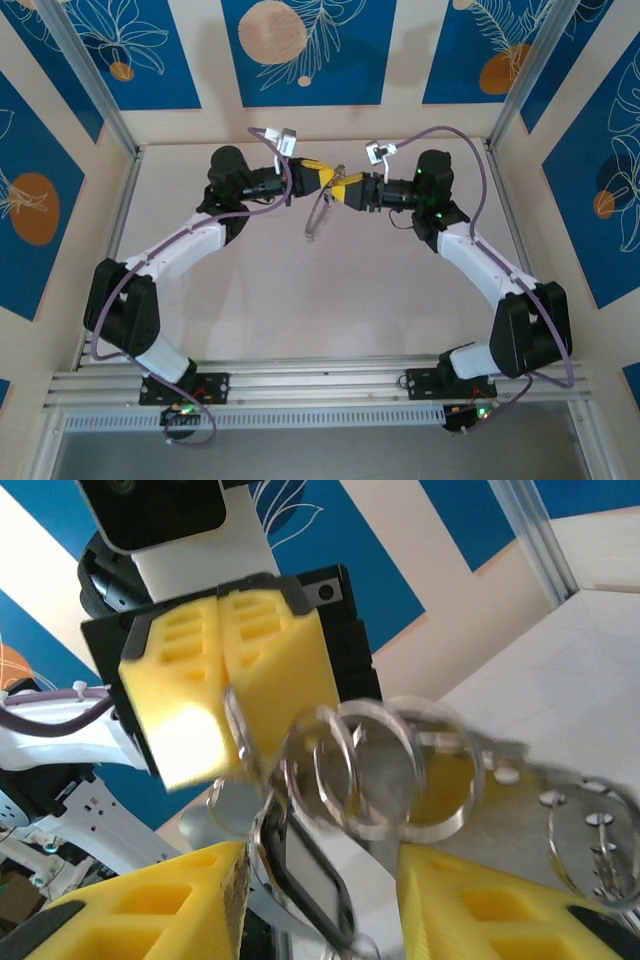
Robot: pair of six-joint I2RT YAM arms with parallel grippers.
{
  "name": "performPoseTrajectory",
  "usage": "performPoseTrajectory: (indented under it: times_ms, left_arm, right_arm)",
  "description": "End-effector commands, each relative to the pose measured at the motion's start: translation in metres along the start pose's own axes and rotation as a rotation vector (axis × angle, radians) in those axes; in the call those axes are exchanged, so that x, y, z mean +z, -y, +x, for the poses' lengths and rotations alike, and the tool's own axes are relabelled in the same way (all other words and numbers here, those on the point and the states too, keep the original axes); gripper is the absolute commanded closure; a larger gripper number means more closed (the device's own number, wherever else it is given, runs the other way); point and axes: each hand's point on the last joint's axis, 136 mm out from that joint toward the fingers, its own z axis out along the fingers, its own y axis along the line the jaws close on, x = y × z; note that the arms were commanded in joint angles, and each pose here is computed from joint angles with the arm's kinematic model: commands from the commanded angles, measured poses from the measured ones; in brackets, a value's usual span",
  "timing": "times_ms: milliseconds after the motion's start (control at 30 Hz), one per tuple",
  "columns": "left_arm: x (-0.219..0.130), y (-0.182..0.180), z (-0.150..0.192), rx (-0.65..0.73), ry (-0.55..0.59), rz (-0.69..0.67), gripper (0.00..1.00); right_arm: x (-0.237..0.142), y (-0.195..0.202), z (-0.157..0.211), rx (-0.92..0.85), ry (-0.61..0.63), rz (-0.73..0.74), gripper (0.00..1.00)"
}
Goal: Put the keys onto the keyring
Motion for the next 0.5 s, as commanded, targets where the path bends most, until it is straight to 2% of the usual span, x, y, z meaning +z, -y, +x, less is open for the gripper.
performPoseTrajectory:
  times_ms: [0,267,467]
  left_arm:
    - [-0.003,0.022,-0.030,0.061,0.115,0.028,1.00]
    - [-0.011,0.019,-0.042,-0.001,0.249,0.006,1.00]
    - [-0.012,0.025,-0.046,-0.033,0.312,0.052,1.00]
  right_arm:
    - [-0.017,-0.015,-0.006,-0.042,0.056,0.038,0.56]
    - [-0.031,-0.038,-0.038,-0.106,0.221,0.094,0.57]
    - [-0.023,-0.042,-0.064,-0.103,0.326,0.081,0.57]
